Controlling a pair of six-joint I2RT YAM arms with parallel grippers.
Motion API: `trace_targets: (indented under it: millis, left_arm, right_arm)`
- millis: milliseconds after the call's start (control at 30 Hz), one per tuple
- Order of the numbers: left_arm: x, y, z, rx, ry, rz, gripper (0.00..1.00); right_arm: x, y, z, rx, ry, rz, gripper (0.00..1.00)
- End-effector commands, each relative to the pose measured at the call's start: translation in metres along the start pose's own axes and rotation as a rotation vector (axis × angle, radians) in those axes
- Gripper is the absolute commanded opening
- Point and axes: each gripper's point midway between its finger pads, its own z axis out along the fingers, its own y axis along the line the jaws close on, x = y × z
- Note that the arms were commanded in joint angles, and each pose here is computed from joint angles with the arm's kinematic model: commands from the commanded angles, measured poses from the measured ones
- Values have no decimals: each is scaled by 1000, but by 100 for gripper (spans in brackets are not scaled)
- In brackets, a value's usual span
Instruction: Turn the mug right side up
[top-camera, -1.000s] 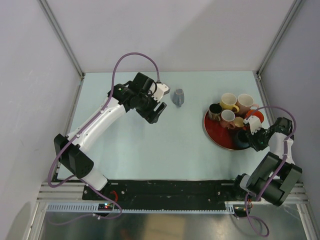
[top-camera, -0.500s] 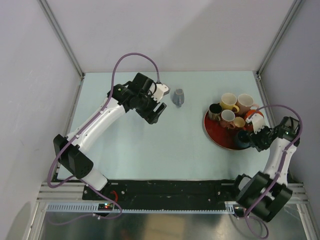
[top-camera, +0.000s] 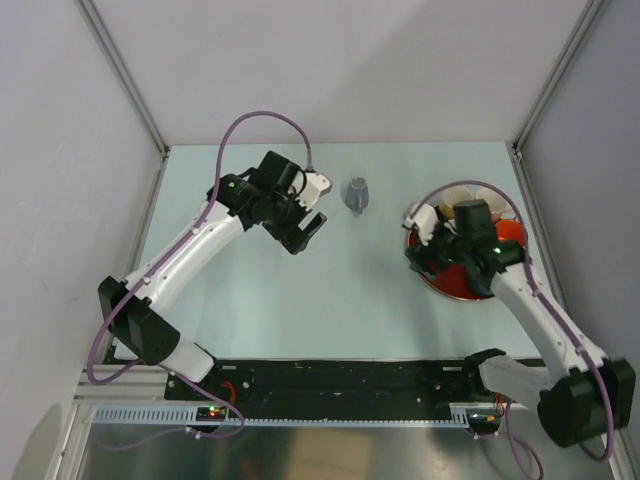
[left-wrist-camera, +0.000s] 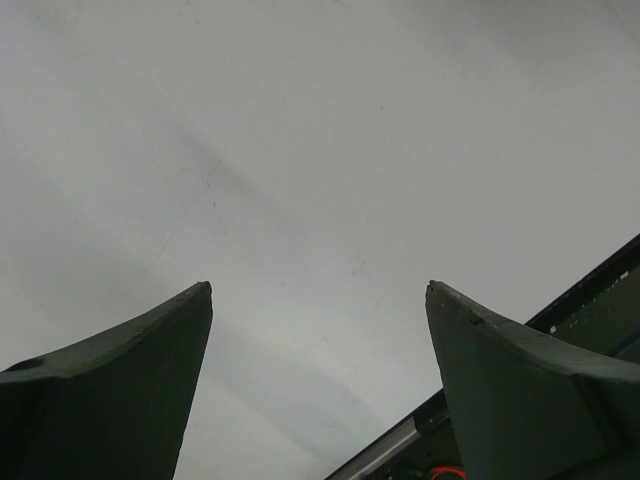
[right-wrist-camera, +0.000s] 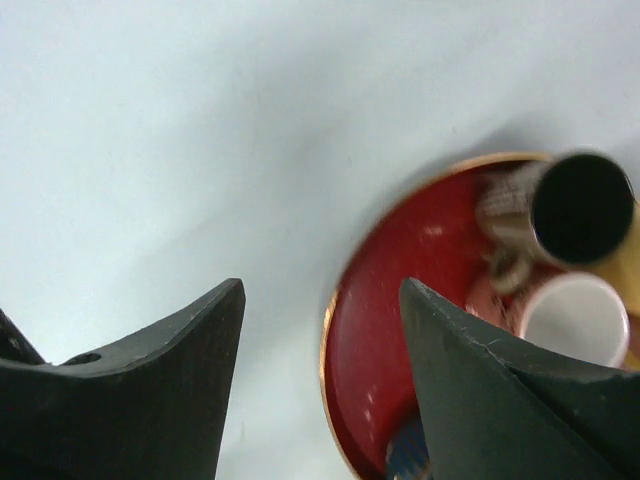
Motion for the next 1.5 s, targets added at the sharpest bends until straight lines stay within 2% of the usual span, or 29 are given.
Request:
trace_targets:
  millis: [0,267,433,600,867,1033,1333,1467]
  left_arm:
    - [12,13,-18,-55,-21,66,92]
    - [34,34,-36,-135,-19,70,99]
    - [48,39,-45,-172,-13,88,100]
    - [57,38,-53,-171,-10,111,99]
    - [69,31,-52,-134,12,117,99]
    - [66,31,-52,-124,9,108,99]
    - [63,28,-47,-92,12,98,98]
    - [64,27,-46,-88,17,97,98]
  right_arm:
    - [-71,-19,33,67,-149,145,70]
    - [-138,-44,117,99,-158,392,71]
    - [-144,-69,175,168,-104,523,71]
    - [-131,-91,219,256,-43,567,63]
    - [-105,-111,247,348,20,592,49]
    - [-91,-112,256,331,40,579,40]
    - [-81,-120,267,298,40,552,34]
    - [-79,-121,271,286,40,507,25]
